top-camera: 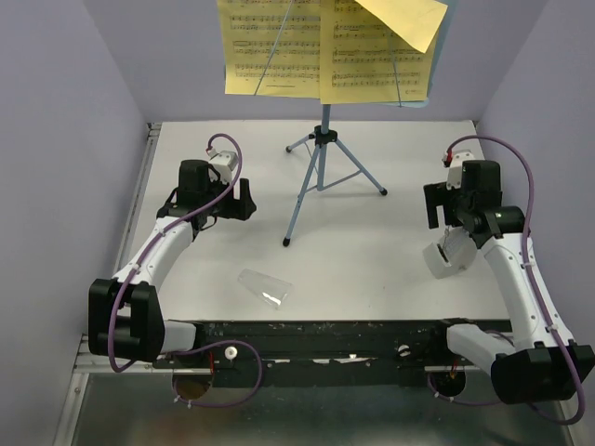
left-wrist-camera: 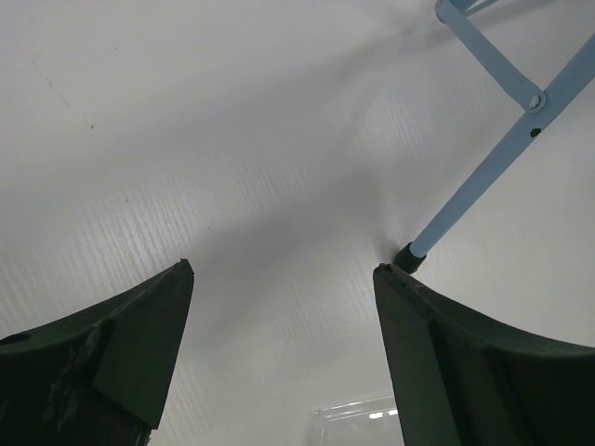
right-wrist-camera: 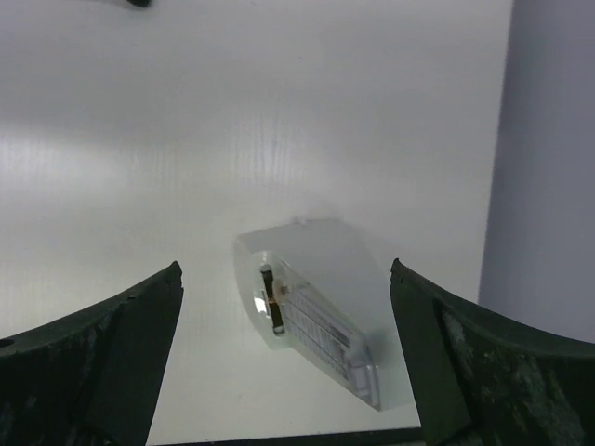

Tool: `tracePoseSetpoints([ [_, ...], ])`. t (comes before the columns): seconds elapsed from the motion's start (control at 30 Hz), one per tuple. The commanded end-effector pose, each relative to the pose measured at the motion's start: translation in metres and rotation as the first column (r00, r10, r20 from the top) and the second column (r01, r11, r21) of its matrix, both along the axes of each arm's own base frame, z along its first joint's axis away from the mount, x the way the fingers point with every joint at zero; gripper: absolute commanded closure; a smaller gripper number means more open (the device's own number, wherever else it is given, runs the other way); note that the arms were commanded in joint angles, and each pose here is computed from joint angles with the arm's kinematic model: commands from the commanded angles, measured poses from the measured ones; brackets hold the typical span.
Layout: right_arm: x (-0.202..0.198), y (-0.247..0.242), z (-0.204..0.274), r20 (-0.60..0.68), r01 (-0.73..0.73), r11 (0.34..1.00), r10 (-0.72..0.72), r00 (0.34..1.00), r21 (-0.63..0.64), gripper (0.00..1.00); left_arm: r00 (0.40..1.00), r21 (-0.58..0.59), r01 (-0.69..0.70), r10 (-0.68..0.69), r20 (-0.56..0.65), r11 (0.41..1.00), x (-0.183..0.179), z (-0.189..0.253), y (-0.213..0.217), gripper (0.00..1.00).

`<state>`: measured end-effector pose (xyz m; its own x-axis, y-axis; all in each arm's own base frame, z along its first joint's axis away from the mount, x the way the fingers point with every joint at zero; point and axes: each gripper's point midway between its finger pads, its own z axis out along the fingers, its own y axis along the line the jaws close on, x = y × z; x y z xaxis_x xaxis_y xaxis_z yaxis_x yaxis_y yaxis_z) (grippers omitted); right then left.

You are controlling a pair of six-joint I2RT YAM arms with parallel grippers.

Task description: Pack up the instrument practice props

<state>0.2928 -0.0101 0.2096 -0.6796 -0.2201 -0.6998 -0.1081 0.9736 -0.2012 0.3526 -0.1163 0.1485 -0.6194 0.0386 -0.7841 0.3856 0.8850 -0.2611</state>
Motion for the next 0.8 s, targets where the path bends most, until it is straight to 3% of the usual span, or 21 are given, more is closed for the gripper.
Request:
tracePoseSetpoints([
  [0.0, -0.024, -0.052, -0.005, -0.015, 0.161, 0.958, -0.170, 0.985, -0.235, 0.00, 0.999, -0.035, 0.033, -0.033, 0.016, 0.999, -0.002, 0.005, -0.009, 0.12],
  [0.13, -0.026, -0.047, -0.007, -0.018, 0.146, 0.967, -0.153, 0.988, -0.208, 0.00, 0.999, -0.039, 0.035, -0.035, 0.013, 0.999, -0.002, 0.002, -0.010, 0.12],
  [0.47, -0.030, -0.060, -0.019, -0.050, 0.218, 0.953, -0.233, 0.971, -0.212, 0.12, 0.999, -0.052, 0.044, -0.044, 0.000, 0.998, -0.004, -0.001, -0.013, 0.12],
  [0.6, -0.033, -0.062, -0.028, -0.076, 0.214, 0.958, -0.232, 0.970, -0.190, 0.26, 0.999, -0.050, 0.045, -0.045, -0.001, 0.998, -0.007, -0.003, -0.012, 0.12],
  [0.77, -0.034, -0.051, -0.044, -0.128, 0.158, 0.976, -0.178, 0.976, -0.152, 0.31, 0.999, -0.050, 0.053, -0.053, -0.004, 0.997, -0.009, -0.004, -0.014, 0.12],
])
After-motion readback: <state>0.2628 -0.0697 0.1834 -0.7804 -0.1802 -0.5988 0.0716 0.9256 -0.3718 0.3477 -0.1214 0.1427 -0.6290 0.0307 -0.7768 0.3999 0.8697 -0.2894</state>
